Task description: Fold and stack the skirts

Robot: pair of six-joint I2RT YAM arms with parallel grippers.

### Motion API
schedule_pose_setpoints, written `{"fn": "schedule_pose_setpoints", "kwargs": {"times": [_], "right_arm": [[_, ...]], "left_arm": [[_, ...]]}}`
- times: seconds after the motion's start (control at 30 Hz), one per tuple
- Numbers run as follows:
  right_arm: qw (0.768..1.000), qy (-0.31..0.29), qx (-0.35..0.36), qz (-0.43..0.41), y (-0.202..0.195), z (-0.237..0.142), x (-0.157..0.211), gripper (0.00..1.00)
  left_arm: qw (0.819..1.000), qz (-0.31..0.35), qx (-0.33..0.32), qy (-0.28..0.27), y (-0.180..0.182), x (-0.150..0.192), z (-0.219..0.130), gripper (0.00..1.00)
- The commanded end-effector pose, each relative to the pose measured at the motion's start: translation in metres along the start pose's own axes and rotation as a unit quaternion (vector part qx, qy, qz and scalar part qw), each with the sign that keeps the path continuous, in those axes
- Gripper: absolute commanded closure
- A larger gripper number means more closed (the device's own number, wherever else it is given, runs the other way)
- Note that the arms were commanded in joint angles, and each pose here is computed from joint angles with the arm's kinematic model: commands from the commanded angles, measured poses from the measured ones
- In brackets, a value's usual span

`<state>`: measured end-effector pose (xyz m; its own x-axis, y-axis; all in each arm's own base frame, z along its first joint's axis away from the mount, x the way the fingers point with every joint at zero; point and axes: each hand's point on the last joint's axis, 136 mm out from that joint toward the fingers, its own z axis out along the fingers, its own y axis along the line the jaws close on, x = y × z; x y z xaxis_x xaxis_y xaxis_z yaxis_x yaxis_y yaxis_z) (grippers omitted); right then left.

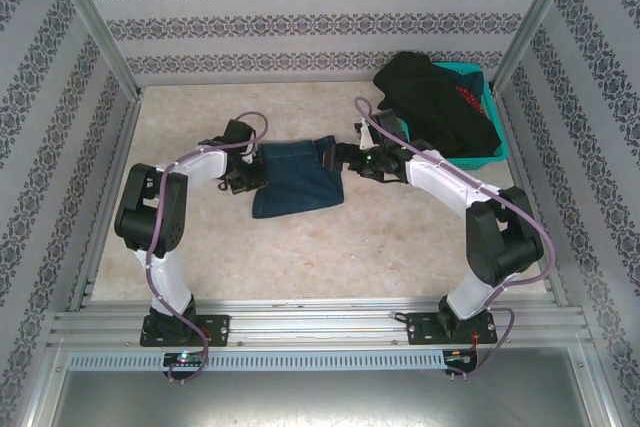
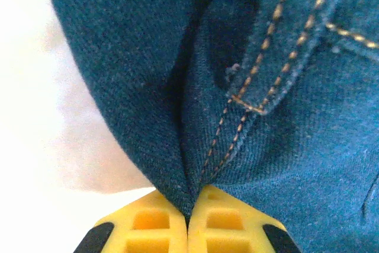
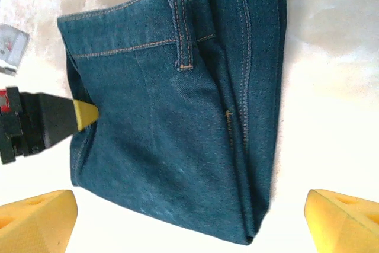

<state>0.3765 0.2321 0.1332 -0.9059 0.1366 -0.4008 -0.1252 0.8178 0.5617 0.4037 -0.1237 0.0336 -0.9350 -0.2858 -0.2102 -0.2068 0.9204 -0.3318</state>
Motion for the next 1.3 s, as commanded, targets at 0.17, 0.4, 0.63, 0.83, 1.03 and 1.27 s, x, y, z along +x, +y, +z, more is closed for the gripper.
{"fn": "schedule_pose_setpoints", "kwargs": {"times": [0.17, 0.4, 0.63, 0.83, 1.03, 1.27], "right_arm": [[1.0, -0.014, 0.026, -0.007, -0.001, -0.005, -0.009, 0.02], [0.999, -0.016, 0.03, 0.006, -0.004, -0.003, -0.018, 0.02], [0.999, -0.009, 0.041, 0.009, -0.003, -0.01, -0.023, 0.02], [0.998, -0.018, 0.066, -0.002, -0.006, -0.028, -0.034, 0.02], [0.99, -0.081, 0.115, 0.004, -0.038, -0.08, -0.065, 0.02], [0.953, -0.144, 0.261, 0.048, -0.156, -0.145, -0.112, 0.02]], "left_arm": [[0.963, 0.118, -0.239, -0.033, 0.092, -0.066, -0.042, 1.0], [0.926, 0.167, -0.337, -0.036, 0.181, -0.138, -0.075, 1.0], [0.913, 0.211, -0.348, -0.033, 0.238, -0.191, -0.071, 1.0], [0.915, 0.21, -0.343, -0.021, 0.256, -0.22, -0.069, 1.0], [0.923, 0.215, -0.318, -0.034, 0.237, -0.227, -0.1, 0.32], [0.964, 0.096, -0.191, -0.16, 0.166, -0.228, -0.167, 0.0]]}}
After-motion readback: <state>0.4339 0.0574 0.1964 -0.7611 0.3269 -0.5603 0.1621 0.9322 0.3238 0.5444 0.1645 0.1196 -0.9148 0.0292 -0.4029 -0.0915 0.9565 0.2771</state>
